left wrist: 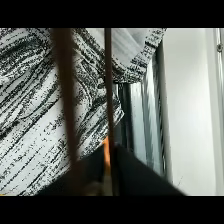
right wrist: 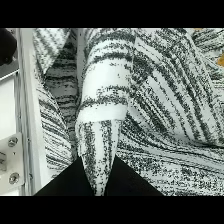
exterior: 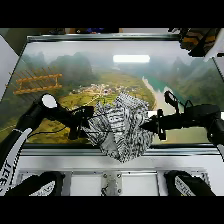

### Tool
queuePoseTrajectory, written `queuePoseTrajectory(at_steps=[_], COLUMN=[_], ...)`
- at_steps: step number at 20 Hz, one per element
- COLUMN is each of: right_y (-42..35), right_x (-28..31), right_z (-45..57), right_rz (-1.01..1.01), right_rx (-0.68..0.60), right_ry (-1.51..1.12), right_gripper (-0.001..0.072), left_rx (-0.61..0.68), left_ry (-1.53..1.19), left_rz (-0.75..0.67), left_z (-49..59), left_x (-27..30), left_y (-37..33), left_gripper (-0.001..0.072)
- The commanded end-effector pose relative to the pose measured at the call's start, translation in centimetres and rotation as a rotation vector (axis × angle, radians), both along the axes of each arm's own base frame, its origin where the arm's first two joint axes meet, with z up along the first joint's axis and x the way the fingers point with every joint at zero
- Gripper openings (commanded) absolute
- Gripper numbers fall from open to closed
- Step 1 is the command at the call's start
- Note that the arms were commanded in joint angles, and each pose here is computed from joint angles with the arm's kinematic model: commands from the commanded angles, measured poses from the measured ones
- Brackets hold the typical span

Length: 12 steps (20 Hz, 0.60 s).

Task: Fold the clothes and pants, and hang the long-sleeved shirts on hangers.

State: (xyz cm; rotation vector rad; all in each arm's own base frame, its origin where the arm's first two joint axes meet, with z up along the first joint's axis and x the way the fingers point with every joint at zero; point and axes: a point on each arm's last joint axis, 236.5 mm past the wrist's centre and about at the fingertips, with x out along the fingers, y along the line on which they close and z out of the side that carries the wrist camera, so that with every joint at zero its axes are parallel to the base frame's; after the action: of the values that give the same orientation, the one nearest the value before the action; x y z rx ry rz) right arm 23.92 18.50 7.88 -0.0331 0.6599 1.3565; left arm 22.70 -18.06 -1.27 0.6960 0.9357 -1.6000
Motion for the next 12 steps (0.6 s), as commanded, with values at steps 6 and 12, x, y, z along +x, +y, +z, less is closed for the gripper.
queuePoseTrajectory(at_steps=[6,12], right_y=[0.0,0.0], right_x=[-0.1,-0.1], right_z=[0.0,0.0], right_rz=[0.014,0.014], right_rx=[-0.001,-0.001], right_ry=[-0.017,-0.017], right_gripper=[0.0009,0.0009], left_rx=[0.055,0.086], left_ry=[0.068,0.201], left_rz=[0.208,0.477], left_z=[-0.3,-0.1], left_x=[1.2,2.3], left_y=[0.1,2.2], left_gripper=[0.0515,0.0514])
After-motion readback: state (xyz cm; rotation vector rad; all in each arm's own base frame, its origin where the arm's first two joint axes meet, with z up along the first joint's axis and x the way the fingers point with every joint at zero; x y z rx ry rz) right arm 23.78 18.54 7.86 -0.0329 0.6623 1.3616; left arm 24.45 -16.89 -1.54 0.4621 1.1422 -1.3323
